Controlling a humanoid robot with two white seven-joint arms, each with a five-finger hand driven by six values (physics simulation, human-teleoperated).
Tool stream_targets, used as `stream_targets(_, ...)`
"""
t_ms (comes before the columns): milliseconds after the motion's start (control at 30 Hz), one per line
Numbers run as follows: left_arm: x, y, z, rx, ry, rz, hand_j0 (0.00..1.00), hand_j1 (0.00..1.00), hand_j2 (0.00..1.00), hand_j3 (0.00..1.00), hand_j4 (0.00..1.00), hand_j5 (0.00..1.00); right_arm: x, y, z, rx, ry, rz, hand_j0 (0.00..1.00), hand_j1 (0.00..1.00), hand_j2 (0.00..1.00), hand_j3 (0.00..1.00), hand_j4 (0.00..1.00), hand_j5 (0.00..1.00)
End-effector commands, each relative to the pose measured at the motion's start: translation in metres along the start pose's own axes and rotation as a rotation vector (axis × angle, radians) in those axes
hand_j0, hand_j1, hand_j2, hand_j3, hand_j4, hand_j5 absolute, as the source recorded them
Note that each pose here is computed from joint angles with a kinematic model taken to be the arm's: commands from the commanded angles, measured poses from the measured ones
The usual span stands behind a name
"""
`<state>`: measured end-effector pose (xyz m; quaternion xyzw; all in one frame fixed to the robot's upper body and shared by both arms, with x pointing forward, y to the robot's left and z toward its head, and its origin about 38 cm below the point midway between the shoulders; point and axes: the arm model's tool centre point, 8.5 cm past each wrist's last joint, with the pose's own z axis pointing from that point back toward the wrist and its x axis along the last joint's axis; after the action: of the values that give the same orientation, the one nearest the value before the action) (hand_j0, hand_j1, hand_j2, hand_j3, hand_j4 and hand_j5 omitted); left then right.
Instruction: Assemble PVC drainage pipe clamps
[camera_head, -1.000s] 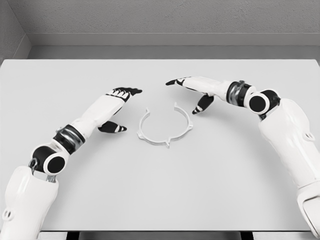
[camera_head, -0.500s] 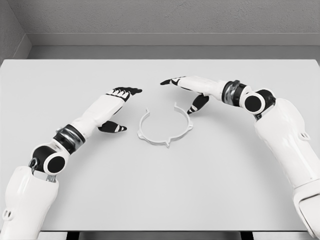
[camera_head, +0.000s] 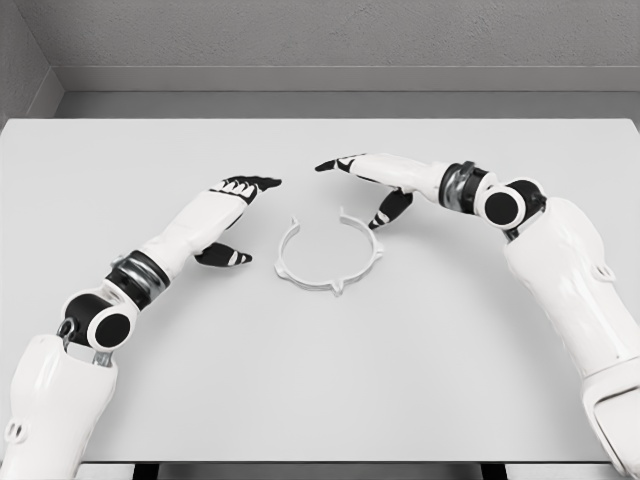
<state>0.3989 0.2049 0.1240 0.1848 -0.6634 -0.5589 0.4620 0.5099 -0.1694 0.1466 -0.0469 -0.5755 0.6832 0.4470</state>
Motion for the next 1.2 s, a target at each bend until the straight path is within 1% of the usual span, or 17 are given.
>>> stream_targets(0,0.000,0.001,0.000,0.003,0.000,0.004,1.00,1.00,1.00,1.00,1.00,1.00,0.001,0.000,-0.001,-0.001,-0.006,-0.005,1.00,1.00,1.00,1.00,1.00,1.00)
stream_targets(100,0.001,0.000,0.000,0.002,-0.001,0.004,1.00,1.00,1.00,1.00,1.00,1.00,0.007,-0.002,-0.002,-0.007,-0.020,0.006,1.00,1.00,1.00,1.00,1.00,1.00)
stream_targets(333,0.010,-0.005,-0.004,-0.010,-0.033,0.004,1.00,1.00,1.00,1.00,1.00,1.00,0.007,-0.001,-0.002,-0.006,-0.019,0.005,1.00,1.00,1.00,1.00,1.00,1.00)
stream_targets(467,0.016,-0.010,-0.007,-0.022,-0.043,0.008,1.00,1.00,1.00,1.00,1.00,1.00,-0.001,-0.004,0.004,-0.014,0.005,-0.002,1.00,1.00,1.00,1.00,1.00,1.00)
stream_targets(533,0.013,-0.009,-0.008,-0.021,-0.035,0.009,1.00,1.00,1.00,1.00,1.00,1.00,-0.003,-0.006,0.005,-0.015,0.011,0.001,1.00,1.00,1.00,1.00,1.00,1.00)
stream_targets(567,0.012,-0.006,-0.009,-0.017,-0.033,0.005,1.00,1.00,1.00,1.00,1.00,1.00,-0.008,-0.009,0.012,-0.017,0.022,0.008,1.00,1.00,1.00,1.00,1.00,1.00)
stream_targets(633,0.006,-0.006,-0.010,-0.017,0.013,0.025,1.00,1.00,1.00,1.00,1.00,1.00,-0.011,-0.013,0.017,-0.020,0.031,0.019,1.00,1.00,1.00,1.00,1.00,1.00)
stream_targets(667,0.004,-0.006,-0.012,-0.020,0.020,0.029,1.00,1.00,1.00,1.00,1.00,1.00,-0.018,-0.017,0.026,-0.021,0.049,0.032,1.00,1.00,1.00,1.00,1.00,1.00)
stream_targets(767,0.000,-0.005,-0.020,-0.023,0.028,0.035,1.00,1.00,1.00,1.00,1.00,1.00,-0.027,-0.019,0.037,-0.017,0.074,0.042,1.00,1.00,1.00,1.00,1.00,1.00)
stream_targets(900,0.002,-0.003,-0.029,-0.021,0.023,0.040,1.00,1.00,1.00,1.00,1.00,1.00,-0.021,-0.025,0.038,-0.024,0.062,0.066,1.00,1.00,1.00,1.00,1.00,1.00)
stream_targets(967,0.006,-0.008,-0.037,-0.033,0.013,0.048,1.00,1.00,1.00,1.00,1.00,1.00,-0.022,-0.025,0.040,-0.025,0.067,0.065,1.00,1.00,1.00,1.00,1.00,1.00)
stream_targets(1033,0.008,-0.011,-0.040,-0.046,0.004,0.046,1.00,1.00,1.00,1.00,1.00,1.00,-0.031,-0.026,0.050,-0.022,0.090,0.071,1.00,1.00,1.00,1.00,1.00,1.00)
stream_targets(1167,0.012,-0.013,-0.044,-0.045,-0.003,0.054,1.00,1.00,1.00,1.00,1.00,1.00,-0.031,-0.023,0.049,-0.019,0.089,0.068,1.00,1.00,1.00,1.00,1.00,1.00)
